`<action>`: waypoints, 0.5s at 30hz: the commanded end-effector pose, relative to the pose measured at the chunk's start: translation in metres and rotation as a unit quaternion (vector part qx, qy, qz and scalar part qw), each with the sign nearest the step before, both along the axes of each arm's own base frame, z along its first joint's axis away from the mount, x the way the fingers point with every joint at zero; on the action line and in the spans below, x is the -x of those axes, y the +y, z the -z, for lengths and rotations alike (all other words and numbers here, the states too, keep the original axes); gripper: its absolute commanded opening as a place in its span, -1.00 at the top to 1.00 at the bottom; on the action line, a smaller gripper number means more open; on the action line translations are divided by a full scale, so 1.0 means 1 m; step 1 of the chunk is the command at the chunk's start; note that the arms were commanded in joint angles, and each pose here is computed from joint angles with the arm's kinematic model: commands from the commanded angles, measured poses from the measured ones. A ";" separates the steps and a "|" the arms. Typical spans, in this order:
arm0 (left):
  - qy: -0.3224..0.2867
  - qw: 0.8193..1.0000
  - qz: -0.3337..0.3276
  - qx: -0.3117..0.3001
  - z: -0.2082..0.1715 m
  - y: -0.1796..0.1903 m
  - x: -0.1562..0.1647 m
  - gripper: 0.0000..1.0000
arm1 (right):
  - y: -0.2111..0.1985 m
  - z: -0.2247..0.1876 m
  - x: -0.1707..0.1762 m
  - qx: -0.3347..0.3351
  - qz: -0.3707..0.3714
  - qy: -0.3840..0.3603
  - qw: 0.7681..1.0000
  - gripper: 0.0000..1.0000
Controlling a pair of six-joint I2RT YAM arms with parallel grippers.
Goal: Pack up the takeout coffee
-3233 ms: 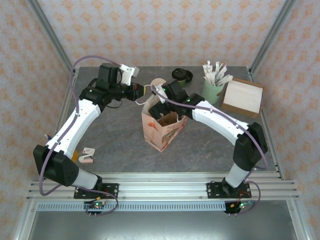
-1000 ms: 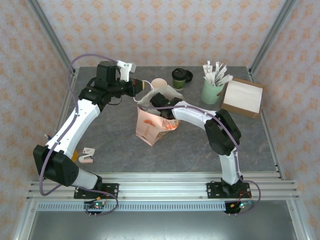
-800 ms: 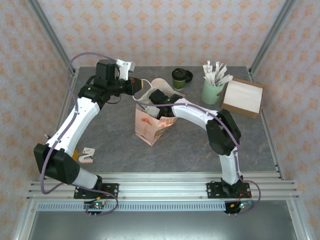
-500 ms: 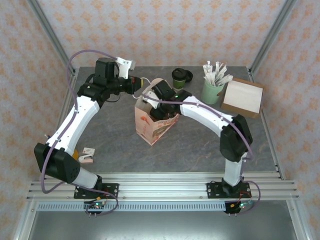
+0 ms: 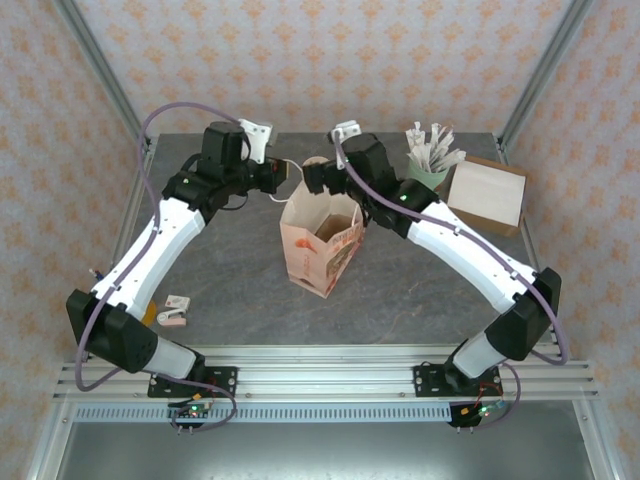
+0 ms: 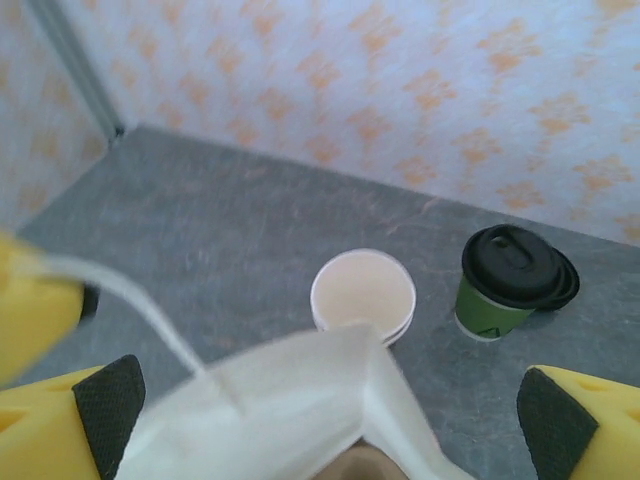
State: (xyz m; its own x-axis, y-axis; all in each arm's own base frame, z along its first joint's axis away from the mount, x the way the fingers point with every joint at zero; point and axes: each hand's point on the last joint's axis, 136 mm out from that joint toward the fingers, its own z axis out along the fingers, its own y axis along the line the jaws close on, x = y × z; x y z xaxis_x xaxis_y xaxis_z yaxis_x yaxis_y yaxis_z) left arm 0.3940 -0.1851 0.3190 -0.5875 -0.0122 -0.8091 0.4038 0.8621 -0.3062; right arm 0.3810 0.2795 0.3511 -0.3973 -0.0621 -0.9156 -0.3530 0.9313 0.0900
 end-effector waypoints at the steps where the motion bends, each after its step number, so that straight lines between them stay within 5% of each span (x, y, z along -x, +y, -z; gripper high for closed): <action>1: -0.015 0.997 -0.080 0.003 -0.018 0.020 0.000 1.00 | -0.029 -0.049 -0.012 -0.149 0.119 -0.012 0.982 -0.99; 4: 0.001 0.990 -0.140 0.026 -0.021 0.032 -0.003 1.00 | -0.054 -0.061 -0.010 -0.202 0.166 0.030 0.965 -0.99; 8: 0.015 0.981 -0.183 0.065 -0.021 0.032 0.001 1.00 | -0.094 -0.063 0.011 -0.168 0.210 0.078 0.960 -0.99; 12: 0.028 0.978 -0.189 0.087 -0.013 0.027 0.003 1.00 | -0.060 -0.023 0.041 -0.108 0.074 0.185 0.974 -0.99; 15: 0.053 0.974 -0.190 0.112 -0.007 0.021 0.005 1.00 | -0.040 0.011 0.048 -0.072 0.056 0.241 0.966 -0.87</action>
State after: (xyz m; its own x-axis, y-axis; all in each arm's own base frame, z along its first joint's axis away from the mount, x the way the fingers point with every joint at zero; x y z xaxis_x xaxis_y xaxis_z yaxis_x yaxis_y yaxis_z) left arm 0.3903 -0.1669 0.3201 -0.6052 -0.3273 -0.7257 0.0768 0.8833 -0.4625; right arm 0.3558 0.2168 0.4004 -0.5937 0.2740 -0.7566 -0.1047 0.9060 0.4102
